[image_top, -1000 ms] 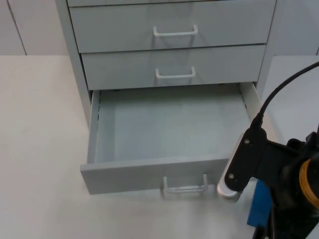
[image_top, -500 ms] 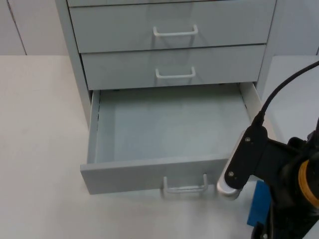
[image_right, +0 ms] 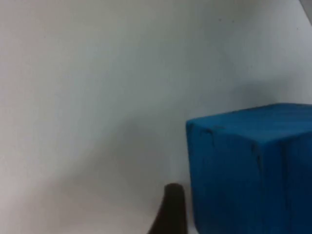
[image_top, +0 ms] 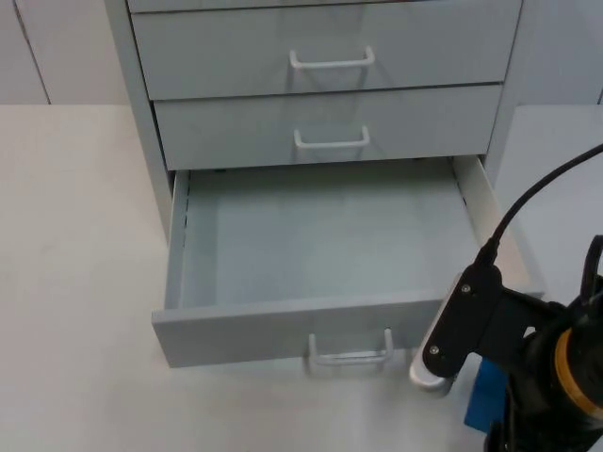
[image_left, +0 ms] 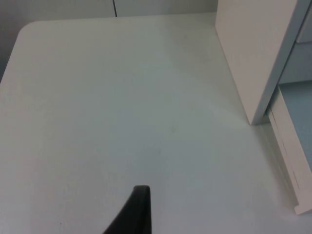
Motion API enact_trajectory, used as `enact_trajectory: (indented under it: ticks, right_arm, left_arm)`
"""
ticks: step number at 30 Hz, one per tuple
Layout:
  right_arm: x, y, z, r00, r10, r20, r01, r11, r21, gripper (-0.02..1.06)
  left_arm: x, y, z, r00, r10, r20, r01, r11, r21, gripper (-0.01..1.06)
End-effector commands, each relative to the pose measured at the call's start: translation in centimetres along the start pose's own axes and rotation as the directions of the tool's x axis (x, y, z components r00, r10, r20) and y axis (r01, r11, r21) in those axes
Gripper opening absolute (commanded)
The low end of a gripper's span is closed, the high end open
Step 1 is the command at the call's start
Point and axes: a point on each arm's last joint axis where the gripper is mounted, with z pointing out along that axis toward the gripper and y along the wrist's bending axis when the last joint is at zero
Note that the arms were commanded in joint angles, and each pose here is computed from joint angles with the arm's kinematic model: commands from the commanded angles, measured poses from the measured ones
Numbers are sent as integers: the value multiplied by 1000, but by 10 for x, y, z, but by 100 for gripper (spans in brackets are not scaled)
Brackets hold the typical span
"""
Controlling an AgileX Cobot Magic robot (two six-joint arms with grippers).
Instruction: Open the drawer with the left hand, place the block into the drawer with the right hand, then close the drawer with the left hand.
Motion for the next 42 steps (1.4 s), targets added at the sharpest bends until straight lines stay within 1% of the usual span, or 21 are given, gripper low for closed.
enact_trajectory:
  ticks: [1,2,3,5,6,7,8,9,11,15,21,23,24,28,29,31,35,37,39,40,42]
  right_arm:
    - [-1,1,0,1000,-4,4,4,1000,-1,63]
    - [-1,1,0,1000,-4,4,4,1000,-1,58]
    - [-1,1,0,1000,-4,4,4,1000,-1,58]
    - [-1,0,0,1000,-4,0,4,1000,6,47]
    - [0,0,0,1000,-4,-2,4,1000,8,34]
    - [0,0,0,1000,-4,-2,4,1000,8,30]
    - [0,0,0,1000,-4,-2,4,1000,8,30]
    - [-1,0,0,1000,-5,1,5,1000,8,17]
    - [-2,-1,-4,1000,8,12,-8,1000,7,-1]
    - [-7,-5,-19,997,41,65,-42,999,9,0]
    - [-18,-6,-65,979,37,200,-43,999,30,0]
    - [-18,-7,-84,968,80,237,-91,995,37,0]
    - [-18,-7,-84,968,80,237,-91,995,37,0]
    - [-11,-18,-114,937,204,284,-215,977,7,0]
    - [-11,-18,-114,937,204,284,-215,977,7,0]
    - [-9,-22,-125,919,247,306,-258,966,-6,0]
    - [-7,-26,-133,904,271,332,-283,959,-12,0]
    - [-6,-27,-135,890,309,336,-319,947,-24,0]
    - [-6,-27,-135,865,373,335,-382,923,-41,0]
    - [-6,-27,-135,865,373,335,-382,923,-41,0]
    - [-8,-28,-136,816,470,338,-474,877,-76,0]
  left_arm:
    - [0,0,0,1000,-13,11,13,1000,5,105]
    - [0,0,0,1000,-13,11,13,1000,5,105]
    - [0,0,0,1000,-13,11,13,1000,5,105]
    - [0,0,0,1000,-13,11,13,1000,5,105]
    - [0,0,0,1000,-13,11,13,1000,5,105]
    - [0,0,0,1000,-13,11,13,1000,5,105]
    - [0,0,0,1000,-13,11,13,1000,5,105]
    - [0,0,0,1000,-13,11,13,1000,5,105]
    - [0,0,0,1000,-13,11,13,1000,5,105]
    - [0,0,0,1000,-12,11,11,1000,5,105]
    - [0,0,0,1000,-10,11,10,1000,4,105]
    - [0,0,0,1000,-10,11,10,1000,4,105]
    - [0,0,0,1000,-10,11,10,1000,4,105]
    - [0,0,0,1000,-6,11,6,1000,4,105]
    - [0,0,0,1000,-6,11,6,1000,4,105]
    - [0,0,0,1000,-4,11,4,1000,4,105]
    - [0,0,0,1000,-4,11,4,1000,4,105]
    - [0,0,0,1000,-4,11,4,1000,4,105]
    - [0,0,0,1000,-4,16,4,1000,4,105]
    - [0,0,0,1000,-4,16,4,1000,4,105]
    - [-1,0,0,1000,-4,20,4,1000,4,105]
